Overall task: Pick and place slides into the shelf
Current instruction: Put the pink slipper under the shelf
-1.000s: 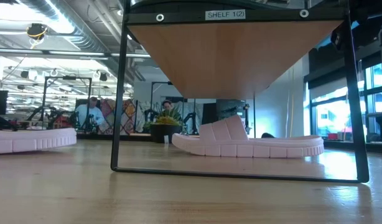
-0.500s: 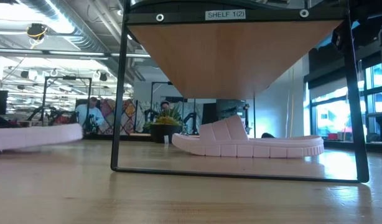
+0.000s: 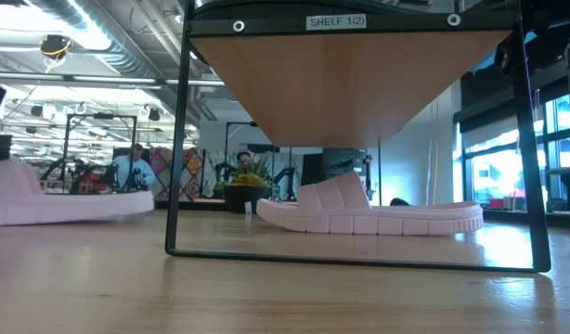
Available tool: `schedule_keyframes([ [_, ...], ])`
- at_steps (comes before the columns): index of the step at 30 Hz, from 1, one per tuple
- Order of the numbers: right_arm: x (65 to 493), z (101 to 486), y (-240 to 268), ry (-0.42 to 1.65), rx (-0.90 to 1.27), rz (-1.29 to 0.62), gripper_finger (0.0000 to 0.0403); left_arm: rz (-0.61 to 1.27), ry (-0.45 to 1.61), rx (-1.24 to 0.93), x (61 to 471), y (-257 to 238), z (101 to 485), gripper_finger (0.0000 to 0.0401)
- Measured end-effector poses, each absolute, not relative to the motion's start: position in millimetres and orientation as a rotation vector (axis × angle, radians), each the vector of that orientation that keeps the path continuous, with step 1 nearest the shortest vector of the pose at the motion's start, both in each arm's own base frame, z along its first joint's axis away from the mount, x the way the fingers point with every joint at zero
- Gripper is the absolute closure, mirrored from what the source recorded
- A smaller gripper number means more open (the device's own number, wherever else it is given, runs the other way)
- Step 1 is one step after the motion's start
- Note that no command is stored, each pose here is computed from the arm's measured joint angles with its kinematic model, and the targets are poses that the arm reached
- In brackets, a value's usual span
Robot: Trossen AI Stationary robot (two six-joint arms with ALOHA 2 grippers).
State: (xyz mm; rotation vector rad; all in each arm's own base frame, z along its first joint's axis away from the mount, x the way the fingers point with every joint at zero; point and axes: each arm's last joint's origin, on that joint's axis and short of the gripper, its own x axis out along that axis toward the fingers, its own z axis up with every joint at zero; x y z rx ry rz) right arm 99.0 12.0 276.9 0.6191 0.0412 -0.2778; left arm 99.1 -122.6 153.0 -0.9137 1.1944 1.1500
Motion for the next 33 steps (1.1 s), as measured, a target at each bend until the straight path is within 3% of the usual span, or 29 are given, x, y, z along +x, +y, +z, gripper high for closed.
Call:
schedule_keyframes([
  [7, 99.0, 276.9, 12.0, 0.042, 0.617, -0.278, 0.0316, 1.217, 1.087, -0.869, 106.2, -108.5, 154.2, 0.0213],
  [24, 99.1, 276.8, 12.0, 0.043, 0.616, -0.278, 0.0316, 0.982, 1.16, -0.677, 138.6, -86.3, 153.1, 0.0213],
  [33, 99.2, 276.7, 12.1, 0.043, 0.618, -0.278, 0.0316, 1.03, 1.159, -0.797, 142.5, -84.3, 152.8, 0.0213],
])
